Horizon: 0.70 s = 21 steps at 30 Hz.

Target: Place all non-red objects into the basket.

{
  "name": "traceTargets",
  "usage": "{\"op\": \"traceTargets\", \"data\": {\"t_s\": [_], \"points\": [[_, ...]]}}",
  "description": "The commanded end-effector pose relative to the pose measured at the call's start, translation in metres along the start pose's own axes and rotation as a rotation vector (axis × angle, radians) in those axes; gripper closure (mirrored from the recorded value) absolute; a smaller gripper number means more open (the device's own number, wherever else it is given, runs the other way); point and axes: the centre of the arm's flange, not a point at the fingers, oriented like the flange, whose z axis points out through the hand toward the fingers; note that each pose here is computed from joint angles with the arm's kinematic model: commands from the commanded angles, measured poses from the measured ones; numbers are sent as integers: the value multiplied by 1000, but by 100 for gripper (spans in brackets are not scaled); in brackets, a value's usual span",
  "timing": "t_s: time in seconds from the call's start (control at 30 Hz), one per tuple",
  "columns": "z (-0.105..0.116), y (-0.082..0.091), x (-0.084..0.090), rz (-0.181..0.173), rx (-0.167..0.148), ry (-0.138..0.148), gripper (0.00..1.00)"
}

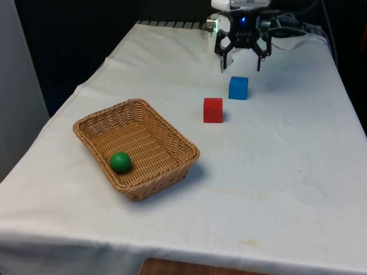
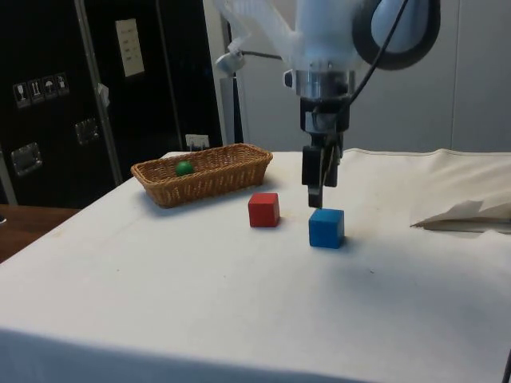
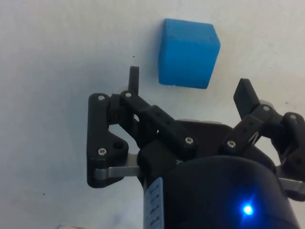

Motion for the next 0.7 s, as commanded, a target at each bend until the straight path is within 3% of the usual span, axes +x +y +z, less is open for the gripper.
{"op": "traceTargets", "data": {"t_s": [0.0, 0.57, 0.63, 0.67], "points": [[2, -1, -1, 5, 6, 2, 0], [33, -2, -6, 9, -17, -14, 0], [38, 1, -5, 6, -33, -22, 0], [39, -4, -6, 12, -21, -18, 0]]}}
